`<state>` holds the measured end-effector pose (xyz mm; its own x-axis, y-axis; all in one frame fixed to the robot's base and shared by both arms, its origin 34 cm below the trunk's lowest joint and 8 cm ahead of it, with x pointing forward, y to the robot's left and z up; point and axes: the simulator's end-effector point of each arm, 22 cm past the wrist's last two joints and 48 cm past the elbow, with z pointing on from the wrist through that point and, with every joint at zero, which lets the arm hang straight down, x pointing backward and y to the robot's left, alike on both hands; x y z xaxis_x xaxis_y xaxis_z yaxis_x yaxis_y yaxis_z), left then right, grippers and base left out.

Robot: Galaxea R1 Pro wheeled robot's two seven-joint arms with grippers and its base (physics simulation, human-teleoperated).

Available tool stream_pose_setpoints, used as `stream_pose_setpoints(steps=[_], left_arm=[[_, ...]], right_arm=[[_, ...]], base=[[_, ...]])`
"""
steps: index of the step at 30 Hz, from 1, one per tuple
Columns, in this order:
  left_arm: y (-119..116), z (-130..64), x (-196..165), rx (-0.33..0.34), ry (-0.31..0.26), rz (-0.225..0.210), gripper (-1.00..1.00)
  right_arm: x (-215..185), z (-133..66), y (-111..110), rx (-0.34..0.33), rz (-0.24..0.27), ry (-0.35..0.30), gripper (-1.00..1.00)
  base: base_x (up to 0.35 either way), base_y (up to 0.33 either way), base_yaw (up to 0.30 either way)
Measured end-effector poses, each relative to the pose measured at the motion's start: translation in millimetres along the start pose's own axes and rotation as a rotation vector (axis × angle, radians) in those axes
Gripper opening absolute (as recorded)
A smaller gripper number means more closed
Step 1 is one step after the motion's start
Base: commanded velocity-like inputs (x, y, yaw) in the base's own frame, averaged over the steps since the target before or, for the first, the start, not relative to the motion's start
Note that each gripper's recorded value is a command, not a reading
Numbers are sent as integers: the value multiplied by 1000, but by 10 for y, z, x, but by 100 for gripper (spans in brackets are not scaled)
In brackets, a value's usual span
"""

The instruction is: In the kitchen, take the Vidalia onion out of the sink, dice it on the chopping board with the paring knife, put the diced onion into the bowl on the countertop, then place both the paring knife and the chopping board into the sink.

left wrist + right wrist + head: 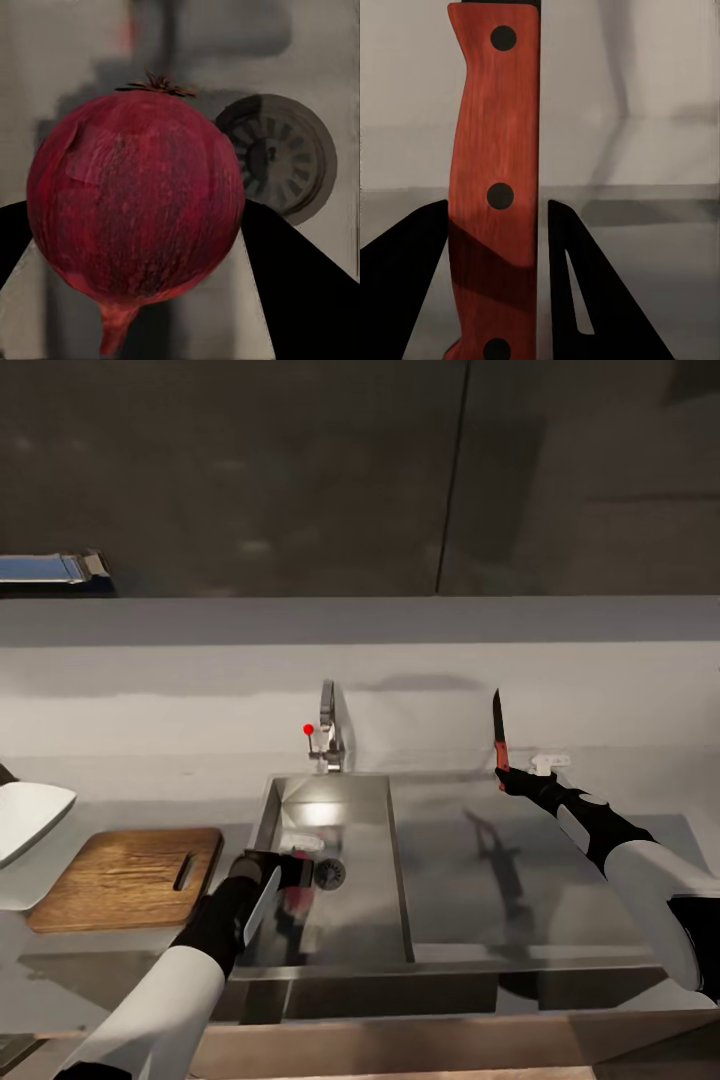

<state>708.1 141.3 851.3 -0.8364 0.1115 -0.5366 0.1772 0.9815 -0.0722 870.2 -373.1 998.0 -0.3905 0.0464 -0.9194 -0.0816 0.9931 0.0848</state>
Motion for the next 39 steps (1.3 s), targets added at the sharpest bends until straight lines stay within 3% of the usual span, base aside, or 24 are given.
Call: stream_pose_setpoints(steps=[10, 19, 26, 31, 35, 39], left_arm=[[3, -103, -158, -3, -35, 3, -100], [-4, -304, -481, -6, -110, 8, -100], [-15, -590, -786, -8, -160, 10, -100], [-20, -831, -1062, -10, -229, 13, -100], [-27, -1084, -1174, -12, -222, 13, -100], [-27, -1269, -1302, -14, -251, 14, -100]], right_arm=[[-107, -40, 12, -1, -1, -15, -100], [-207, -79, 38, -4, -3, -31, -100], [-290, -119, 50, -5, -5, -44, -100], [-345, -145, 56, -6, -5, -52, -100], [-389, -166, 61, -6, -6, -58, -100], [-432, -186, 65, -7, -7, -64, -100]], base=[[-239, 0, 0], [-329, 2, 0], [-92, 62, 0], [-5, 7, 0], [0, 0, 0], [0, 0, 0]])
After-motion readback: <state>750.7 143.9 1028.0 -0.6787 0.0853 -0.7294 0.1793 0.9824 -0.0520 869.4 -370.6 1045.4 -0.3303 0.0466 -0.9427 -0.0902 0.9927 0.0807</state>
